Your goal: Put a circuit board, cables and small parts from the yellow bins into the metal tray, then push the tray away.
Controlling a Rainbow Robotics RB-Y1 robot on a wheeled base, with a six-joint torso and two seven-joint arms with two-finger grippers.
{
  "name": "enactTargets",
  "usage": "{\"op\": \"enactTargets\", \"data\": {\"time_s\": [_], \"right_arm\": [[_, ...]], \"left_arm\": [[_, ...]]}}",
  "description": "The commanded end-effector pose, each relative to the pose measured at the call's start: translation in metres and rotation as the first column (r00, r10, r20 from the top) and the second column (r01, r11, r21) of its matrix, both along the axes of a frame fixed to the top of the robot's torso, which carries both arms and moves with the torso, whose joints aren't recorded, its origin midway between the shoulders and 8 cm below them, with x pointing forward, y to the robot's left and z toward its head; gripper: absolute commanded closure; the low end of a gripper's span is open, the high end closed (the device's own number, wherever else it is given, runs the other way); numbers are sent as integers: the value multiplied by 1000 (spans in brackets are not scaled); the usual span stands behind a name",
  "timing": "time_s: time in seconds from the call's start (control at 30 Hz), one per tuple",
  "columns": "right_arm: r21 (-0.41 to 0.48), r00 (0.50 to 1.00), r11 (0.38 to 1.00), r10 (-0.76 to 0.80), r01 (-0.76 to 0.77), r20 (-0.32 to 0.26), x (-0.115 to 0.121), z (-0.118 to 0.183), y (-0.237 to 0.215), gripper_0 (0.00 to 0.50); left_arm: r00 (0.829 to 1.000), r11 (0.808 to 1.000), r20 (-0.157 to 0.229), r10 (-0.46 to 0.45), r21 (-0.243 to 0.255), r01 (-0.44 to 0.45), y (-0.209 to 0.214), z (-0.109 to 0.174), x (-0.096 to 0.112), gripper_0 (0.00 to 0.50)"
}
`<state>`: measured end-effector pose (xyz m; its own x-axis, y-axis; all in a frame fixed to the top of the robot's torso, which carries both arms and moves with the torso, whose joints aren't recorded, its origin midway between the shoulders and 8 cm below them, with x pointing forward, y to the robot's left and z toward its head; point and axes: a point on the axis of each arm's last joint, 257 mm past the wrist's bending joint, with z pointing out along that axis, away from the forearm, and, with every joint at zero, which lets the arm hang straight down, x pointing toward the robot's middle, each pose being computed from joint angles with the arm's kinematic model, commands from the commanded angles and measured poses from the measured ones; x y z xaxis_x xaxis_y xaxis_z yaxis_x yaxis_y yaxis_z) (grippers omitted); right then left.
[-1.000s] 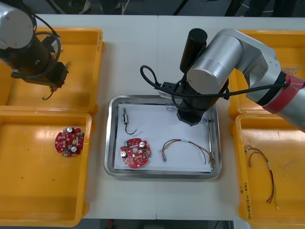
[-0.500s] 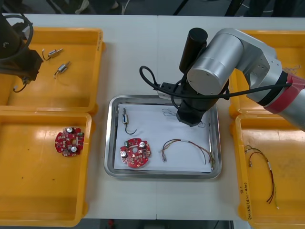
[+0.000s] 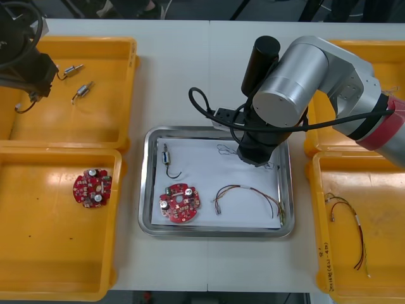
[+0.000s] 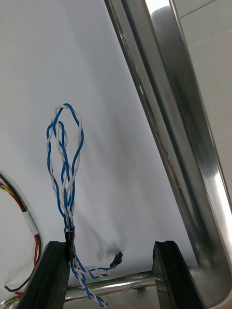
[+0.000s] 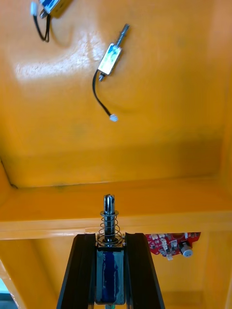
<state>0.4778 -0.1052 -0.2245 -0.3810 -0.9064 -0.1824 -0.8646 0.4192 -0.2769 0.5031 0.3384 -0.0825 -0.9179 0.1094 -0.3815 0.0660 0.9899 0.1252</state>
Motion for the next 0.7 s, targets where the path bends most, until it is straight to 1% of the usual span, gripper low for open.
{"op": "enactTargets", "data": {"time_s": [0.03, 0.07, 0.13, 0.2, 0.27, 0.33, 0.47, 0.57, 0.7], "right_arm": [[-28, 996, 997, 72, -70, 61, 10, 25, 2, 0], [-26, 996, 997, 75, -74, 50, 9, 24, 2, 0], [-25, 996, 996, 85, -84, 40, 8, 23, 2, 0], [-28, 995, 995, 93, -92, 40, 8, 23, 2, 0], [-33, 994, 995, 99, -97, 43, 9, 23, 1, 0], [-36, 994, 994, 104, -103, 43, 9, 23, 1, 0], [-42, 992, 993, 112, -110, 49, 10, 24, 0, 0], [-54, 990, 991, 124, -120, 65, 12, 26, 0, 0], [-62, 989, 990, 132, -128, 69, 14, 26, -1, 0]], "left_arm": [[993, 997, 105, 52, -56, -47, -21, 45, 5, 500], [993, 997, 110, 53, -66, -46, -27, 46, 3, 500], [992, 997, 118, 54, -69, -46, -36, 46, 1, 498], [991, 996, 121, 57, -72, -49, -42, 45, -1, 500], [991, 996, 123, 59, -76, -50, -51, 44, -4, 500], [991, 995, 121, 62, -88, -52, -60, 42, -6, 499], [990, 993, 129, 62, -111, -48, -83, 41, -8, 500], [989, 992, 134, 59, -117, -43, -95, 41, -9, 499], [990, 991, 131, 49, -127, -32, -110, 37, -11, 500]]}}
